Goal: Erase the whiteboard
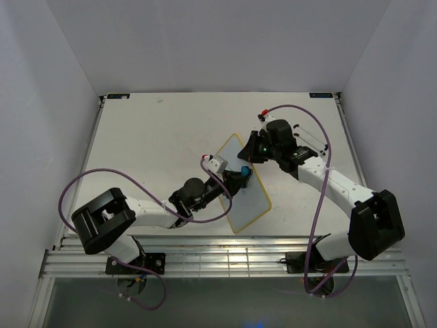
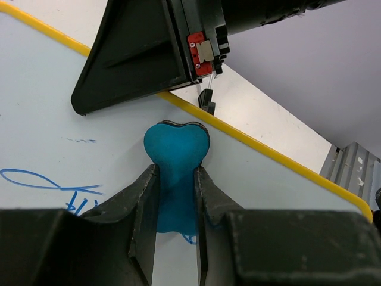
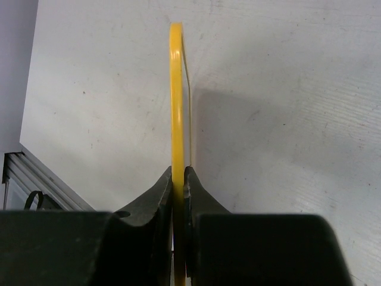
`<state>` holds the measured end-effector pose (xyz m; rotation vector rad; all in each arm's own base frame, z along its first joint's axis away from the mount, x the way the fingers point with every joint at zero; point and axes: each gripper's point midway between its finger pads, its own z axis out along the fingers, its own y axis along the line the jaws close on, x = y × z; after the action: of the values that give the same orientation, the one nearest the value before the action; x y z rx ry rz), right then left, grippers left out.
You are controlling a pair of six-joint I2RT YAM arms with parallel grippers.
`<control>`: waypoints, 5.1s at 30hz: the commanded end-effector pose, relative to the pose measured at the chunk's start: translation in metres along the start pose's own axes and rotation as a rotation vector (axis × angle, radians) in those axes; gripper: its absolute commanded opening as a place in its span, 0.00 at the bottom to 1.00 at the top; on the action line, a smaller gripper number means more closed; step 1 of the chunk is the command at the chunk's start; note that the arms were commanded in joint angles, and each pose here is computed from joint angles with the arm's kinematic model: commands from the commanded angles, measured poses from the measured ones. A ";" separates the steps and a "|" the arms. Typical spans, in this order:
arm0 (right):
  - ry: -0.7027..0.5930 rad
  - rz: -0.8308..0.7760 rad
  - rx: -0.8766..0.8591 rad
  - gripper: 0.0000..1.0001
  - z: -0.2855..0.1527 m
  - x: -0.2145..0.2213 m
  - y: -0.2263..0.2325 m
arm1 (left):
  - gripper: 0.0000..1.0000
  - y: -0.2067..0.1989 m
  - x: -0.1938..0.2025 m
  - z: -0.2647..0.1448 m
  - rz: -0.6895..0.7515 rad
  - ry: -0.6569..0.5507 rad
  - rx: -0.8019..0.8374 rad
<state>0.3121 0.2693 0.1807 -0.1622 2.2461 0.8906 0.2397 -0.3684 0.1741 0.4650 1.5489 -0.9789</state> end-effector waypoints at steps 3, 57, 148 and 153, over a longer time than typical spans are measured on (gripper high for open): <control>-0.120 -0.044 -0.172 0.08 -0.018 -0.033 0.047 | 0.00 0.017 0.021 -0.006 0.033 0.102 -0.088; -0.142 0.027 -0.291 0.08 -0.054 -0.015 0.065 | 0.00 0.054 0.028 -0.019 0.214 0.080 -0.259; -0.229 0.156 -0.277 0.08 -0.080 -0.010 0.024 | 0.00 0.071 0.071 -0.021 -0.033 0.179 -0.261; -0.240 0.164 -0.254 0.08 -0.076 -0.012 0.019 | 0.00 0.037 0.061 -0.008 0.034 0.158 -0.128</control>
<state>0.2789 0.2071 0.1816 0.0676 2.1029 0.9887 0.2648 -0.3355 0.0914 0.3770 1.7696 -0.7831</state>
